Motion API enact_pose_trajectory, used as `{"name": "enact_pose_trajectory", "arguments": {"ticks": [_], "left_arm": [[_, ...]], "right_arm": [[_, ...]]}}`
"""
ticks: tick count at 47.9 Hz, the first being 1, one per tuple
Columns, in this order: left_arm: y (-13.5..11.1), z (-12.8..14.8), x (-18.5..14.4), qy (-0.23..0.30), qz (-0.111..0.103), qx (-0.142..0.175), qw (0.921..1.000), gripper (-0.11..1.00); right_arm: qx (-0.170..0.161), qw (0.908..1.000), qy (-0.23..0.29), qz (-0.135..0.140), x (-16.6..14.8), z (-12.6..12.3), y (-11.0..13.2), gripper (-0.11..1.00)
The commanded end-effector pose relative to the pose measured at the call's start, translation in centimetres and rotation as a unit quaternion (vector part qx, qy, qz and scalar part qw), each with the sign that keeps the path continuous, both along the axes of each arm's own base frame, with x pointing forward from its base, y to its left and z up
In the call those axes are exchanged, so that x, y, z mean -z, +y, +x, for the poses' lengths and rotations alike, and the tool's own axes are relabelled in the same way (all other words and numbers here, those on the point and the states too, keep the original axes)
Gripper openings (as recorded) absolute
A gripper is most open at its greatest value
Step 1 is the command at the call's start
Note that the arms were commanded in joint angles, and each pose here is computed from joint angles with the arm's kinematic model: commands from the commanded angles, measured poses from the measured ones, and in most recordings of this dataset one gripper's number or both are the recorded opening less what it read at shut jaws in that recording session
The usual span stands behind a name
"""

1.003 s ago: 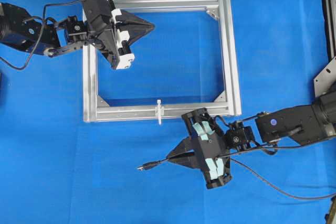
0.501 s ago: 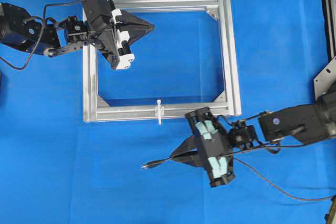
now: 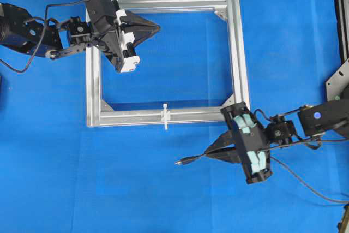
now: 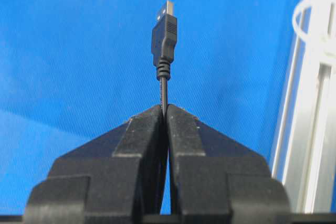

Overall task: Insert the wire through the string loop located in the center.
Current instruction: 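Move the right gripper left, aligning the plug with the white zip-tie loop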

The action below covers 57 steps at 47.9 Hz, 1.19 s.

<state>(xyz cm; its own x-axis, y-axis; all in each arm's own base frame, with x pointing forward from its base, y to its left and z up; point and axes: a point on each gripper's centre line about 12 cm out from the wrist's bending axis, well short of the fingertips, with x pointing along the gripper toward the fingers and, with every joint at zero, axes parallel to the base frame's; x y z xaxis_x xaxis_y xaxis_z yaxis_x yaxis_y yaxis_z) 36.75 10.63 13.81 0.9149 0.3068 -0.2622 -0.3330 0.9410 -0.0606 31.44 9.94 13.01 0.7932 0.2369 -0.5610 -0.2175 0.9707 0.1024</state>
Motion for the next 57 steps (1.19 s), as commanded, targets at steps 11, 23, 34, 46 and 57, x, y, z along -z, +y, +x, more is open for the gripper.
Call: {"name": "enact_pose_trajectory", "arguments": {"ticks": [11, 23, 34, 46, 57], "left_arm": [[0.0, 0.1, -1.4, -0.020, 0.007, 0.001, 0.9998, 0.00], [-0.1, 0.2, -1.4, -0.019, 0.007, 0.003, 0.9998, 0.00], [-0.1, 0.2, -1.5, -0.020, 0.007, 0.003, 0.9998, 0.00], [-0.1, 0.2, -1.5, -0.020, 0.007, 0.003, 0.9998, 0.00], [-0.1, 0.2, -1.4, -0.019, 0.007, 0.003, 0.9998, 0.00]], "right_arm": [[0.010, 0.9998, -0.015, 0.011, -0.9, -0.4, -0.4, -0.03], [0.040, 0.9988, -0.026, 0.011, -1.0, 0.0, -2.3, -0.03], [0.092, 0.9954, -0.027, 0.009, -0.7, 0.3, -5.7, -0.03], [0.115, 0.9923, -0.043, 0.010, -0.8, 0.5, -7.2, -0.03], [0.116, 0.9923, -0.043, 0.010, -0.8, 0.5, -7.2, -0.03]]}}
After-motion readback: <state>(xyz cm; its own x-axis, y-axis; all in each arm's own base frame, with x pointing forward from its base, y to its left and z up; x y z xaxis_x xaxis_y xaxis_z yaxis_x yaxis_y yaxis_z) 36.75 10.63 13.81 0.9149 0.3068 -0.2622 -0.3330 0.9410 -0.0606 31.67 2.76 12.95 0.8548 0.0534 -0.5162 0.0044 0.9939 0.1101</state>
